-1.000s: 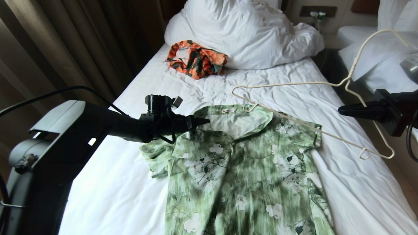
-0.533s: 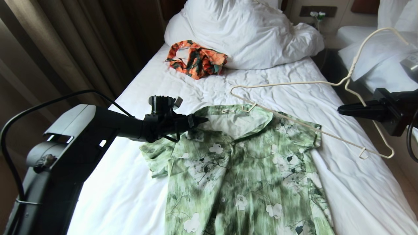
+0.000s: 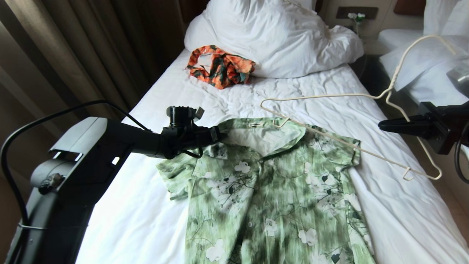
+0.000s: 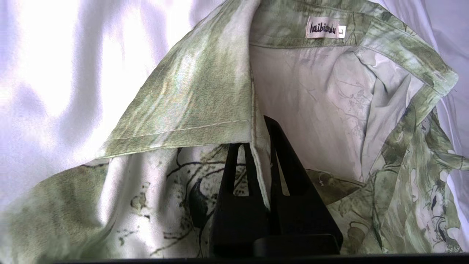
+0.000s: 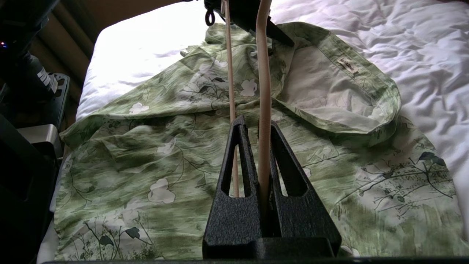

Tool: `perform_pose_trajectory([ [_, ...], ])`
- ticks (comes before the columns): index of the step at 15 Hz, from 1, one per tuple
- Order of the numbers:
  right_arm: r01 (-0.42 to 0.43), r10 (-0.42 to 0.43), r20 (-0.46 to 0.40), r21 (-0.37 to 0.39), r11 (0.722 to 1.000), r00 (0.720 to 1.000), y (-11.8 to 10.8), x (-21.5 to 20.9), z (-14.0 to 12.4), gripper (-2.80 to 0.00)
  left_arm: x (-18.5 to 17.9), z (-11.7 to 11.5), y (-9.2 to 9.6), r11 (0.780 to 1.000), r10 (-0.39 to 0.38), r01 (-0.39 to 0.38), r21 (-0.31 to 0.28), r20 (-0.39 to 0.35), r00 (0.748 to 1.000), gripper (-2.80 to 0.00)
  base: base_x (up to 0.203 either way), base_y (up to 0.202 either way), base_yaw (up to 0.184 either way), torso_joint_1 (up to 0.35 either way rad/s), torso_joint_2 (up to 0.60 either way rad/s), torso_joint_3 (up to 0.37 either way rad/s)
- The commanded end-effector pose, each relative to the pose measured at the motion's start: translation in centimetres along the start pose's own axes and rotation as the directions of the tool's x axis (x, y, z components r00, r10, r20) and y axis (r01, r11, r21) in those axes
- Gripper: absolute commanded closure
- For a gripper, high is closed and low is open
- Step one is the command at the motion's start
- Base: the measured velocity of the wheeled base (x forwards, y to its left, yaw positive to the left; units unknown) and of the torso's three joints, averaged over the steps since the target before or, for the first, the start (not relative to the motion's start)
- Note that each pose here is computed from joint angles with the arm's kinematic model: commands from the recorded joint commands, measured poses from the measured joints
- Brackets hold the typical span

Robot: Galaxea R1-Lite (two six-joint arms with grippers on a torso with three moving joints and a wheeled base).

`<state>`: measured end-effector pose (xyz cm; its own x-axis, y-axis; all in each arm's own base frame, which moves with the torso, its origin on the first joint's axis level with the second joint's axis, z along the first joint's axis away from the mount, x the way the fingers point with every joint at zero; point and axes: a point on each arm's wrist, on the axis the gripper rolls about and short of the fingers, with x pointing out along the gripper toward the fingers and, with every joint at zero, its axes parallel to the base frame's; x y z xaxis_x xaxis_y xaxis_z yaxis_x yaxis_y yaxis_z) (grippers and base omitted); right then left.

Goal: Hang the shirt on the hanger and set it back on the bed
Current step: Lift the shirt and hanger

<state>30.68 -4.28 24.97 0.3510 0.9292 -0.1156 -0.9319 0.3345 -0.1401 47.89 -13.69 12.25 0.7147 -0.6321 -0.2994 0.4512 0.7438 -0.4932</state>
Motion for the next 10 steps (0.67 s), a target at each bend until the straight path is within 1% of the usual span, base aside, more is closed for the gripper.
perform_pose_trajectory([
  [1, -0.006, 0.006, 0.002, 0.013, 1.0, 1.0, -0.4, 0.1, -0.6, 0.0, -1.8, 1.1, -1.4, 1.0, -0.01, 0.01, -0.009, 0.018, 1.0, 0.0, 0.0, 0.0, 0.0, 0.0, 0.0, 0.0],
  [4, 0.026, -0.024, -0.04, 0.055, 0.998, 0.999, -1.1, 0.3, -2.0, 0.0, -5.9, 2.1, -4.0, 1.0, -0.02, 0.021, -0.015, 0.026, 0.999, 0.0, 0.0, 0.0, 0.0, 0.0, 0.0, 0.0],
  [6, 0.033, -0.029, -0.05, 0.073, 0.997, 0.998, -1.0, 0.2, -2.6, 0.0, -9.0, 1.6, -5.7, 1.0, -0.021, 0.021, -0.016, 0.01, 1.0, 0.0, 0.0, 0.0, 0.0, 0.0, 0.0, 0.0],
  [7, 0.041, -0.035, -0.065, 0.094, 0.995, 0.997, -0.8, 0.2, -3.2, 0.0, -9.7, 1.1, -6.4, 1.0, -0.025, 0.025, -0.009, 0.006, 1.0, 0.0, 0.0, 0.0, 0.0, 0.0, 0.0, 0.0],
  [8, 0.046, -0.039, -0.073, 0.103, 0.994, 0.997, -0.7, 0.3, -3.8, 0.0, -10.3, 0.9, -7.2, 0.999, -0.033, 0.033, 0.014, 0.029, 0.999, 0.0, 0.0, 0.0, 0.0, 0.0, 0.0, 0.0],
  [10, 0.053, -0.048, -0.073, 0.072, 0.996, 0.996, -0.8, 0.4, -4.1, 0.0, -11.7, 1.0, -8.9, 0.998, -0.044, 0.041, 0.044, 0.063, 0.997, 0.0, 0.0, 0.0, 0.0, 0.0, 0.0, 0.0],
])
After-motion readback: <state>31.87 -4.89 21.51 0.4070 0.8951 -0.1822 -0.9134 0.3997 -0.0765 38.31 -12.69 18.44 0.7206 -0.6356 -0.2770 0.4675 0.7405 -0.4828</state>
